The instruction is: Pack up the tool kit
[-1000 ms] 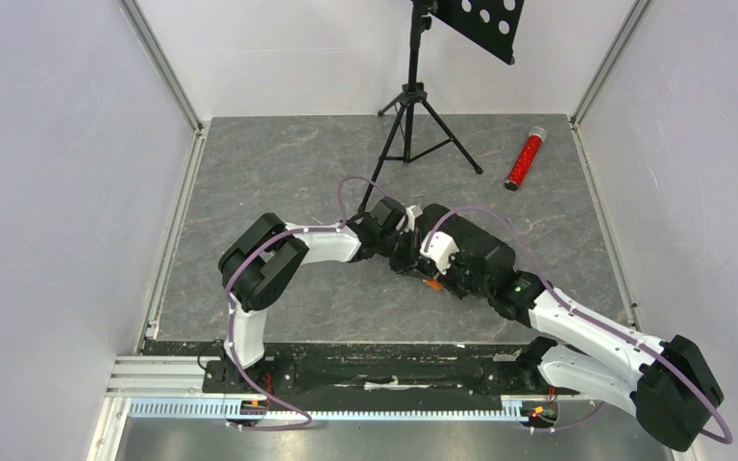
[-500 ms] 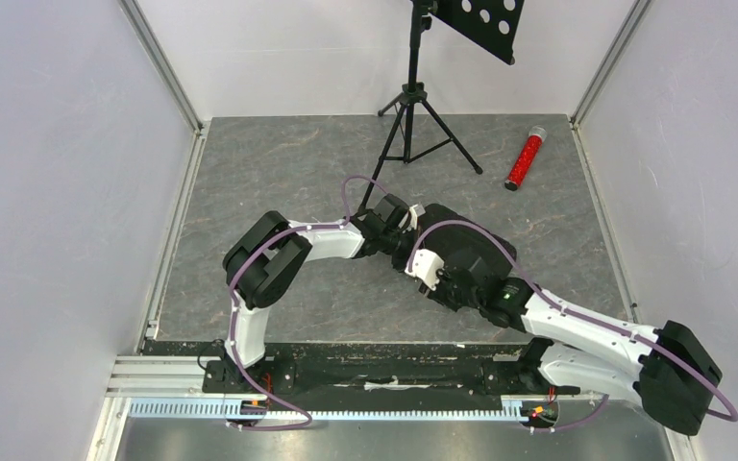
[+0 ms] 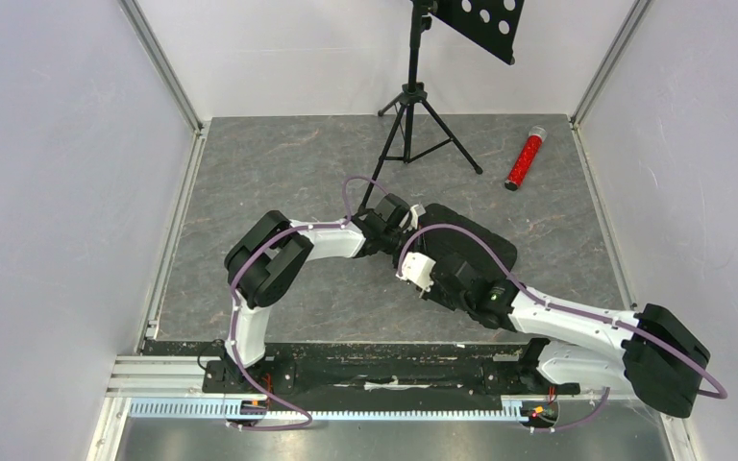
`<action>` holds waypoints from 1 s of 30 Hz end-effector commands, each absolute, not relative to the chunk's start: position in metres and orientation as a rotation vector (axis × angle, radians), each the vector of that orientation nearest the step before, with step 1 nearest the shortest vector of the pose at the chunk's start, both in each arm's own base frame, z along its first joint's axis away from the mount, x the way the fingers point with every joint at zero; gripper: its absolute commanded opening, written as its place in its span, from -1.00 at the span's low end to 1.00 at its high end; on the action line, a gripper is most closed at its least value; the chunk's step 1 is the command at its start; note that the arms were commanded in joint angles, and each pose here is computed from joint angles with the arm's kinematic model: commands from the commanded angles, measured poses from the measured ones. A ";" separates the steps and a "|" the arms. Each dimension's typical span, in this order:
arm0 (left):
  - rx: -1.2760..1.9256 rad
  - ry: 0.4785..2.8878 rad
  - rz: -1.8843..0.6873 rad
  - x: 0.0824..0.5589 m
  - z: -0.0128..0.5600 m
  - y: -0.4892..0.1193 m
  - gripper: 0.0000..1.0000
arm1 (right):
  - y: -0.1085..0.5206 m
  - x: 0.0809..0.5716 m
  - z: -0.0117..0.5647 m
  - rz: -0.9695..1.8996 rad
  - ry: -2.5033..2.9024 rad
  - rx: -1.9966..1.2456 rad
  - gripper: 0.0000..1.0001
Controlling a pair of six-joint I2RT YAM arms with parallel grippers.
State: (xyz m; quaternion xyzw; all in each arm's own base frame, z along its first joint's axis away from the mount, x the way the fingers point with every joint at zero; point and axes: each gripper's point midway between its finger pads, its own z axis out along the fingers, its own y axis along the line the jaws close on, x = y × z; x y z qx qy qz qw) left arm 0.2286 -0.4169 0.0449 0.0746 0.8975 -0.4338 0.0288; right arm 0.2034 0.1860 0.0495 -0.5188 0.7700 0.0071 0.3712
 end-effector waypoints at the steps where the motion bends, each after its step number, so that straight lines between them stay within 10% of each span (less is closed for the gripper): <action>1: 0.221 2.732 -1.431 0.235 0.063 -0.432 -0.92 | 0.201 0.212 0.061 0.040 1.915 -1.294 -0.56; 16: 0.218 2.731 -1.451 0.236 0.066 -0.435 -0.88 | 0.193 0.209 0.046 -0.039 1.959 -1.347 -0.98; 30: 0.177 2.657 -1.430 0.252 0.082 -0.422 -0.26 | 0.203 0.210 0.063 0.090 1.969 -1.279 -1.00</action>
